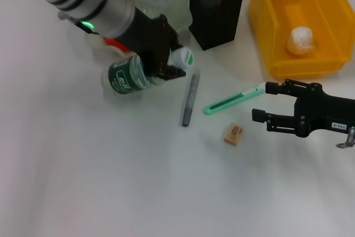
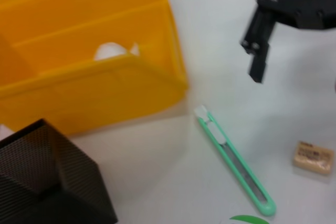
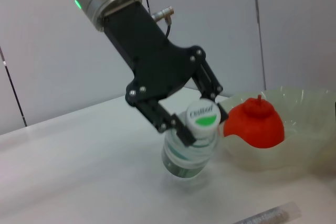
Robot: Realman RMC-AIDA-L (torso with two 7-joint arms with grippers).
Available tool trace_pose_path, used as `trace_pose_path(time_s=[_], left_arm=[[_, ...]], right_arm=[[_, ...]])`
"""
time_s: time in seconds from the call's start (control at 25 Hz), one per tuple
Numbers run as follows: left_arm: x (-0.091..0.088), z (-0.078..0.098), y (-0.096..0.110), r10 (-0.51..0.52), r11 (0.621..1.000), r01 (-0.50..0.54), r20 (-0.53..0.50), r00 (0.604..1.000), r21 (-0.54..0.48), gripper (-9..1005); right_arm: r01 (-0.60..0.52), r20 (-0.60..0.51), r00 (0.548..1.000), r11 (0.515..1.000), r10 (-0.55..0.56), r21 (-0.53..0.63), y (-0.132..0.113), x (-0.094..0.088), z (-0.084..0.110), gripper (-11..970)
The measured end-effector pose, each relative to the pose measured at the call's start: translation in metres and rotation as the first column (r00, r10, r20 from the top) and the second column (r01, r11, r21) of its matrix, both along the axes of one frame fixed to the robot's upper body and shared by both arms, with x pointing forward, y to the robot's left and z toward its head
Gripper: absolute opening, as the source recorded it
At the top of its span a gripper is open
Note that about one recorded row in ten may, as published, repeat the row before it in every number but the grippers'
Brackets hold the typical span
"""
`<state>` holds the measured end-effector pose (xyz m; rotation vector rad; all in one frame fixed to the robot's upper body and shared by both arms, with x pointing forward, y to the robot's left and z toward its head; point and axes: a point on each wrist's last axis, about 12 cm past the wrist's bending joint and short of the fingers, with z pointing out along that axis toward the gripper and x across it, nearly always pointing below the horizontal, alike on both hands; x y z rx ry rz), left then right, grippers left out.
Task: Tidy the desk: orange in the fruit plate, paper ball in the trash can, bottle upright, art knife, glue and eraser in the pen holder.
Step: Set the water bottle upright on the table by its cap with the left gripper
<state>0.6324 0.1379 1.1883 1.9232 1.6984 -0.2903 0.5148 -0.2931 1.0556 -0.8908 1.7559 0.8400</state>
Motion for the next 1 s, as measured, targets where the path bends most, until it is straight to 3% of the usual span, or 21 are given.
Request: trace_pose_path(time_s=[0.4,1.0], left_arm=[[0.006,0.012,0.032,0.122,0.977,-0.135,-0.084,0.989,-0.167,449],[-0.001,0.016,0.077,0.216,0.894,-0.276,-0.199,0.956,-0.353,462]], right_arm=[[0.0,-0.003,1.0,1.0,0.0,0.0,-0.001,0.0,0.0,785],[-0.002,-0.004,1.0,1.0,0.002,0.003,0.0,-0.001,0.0,785]])
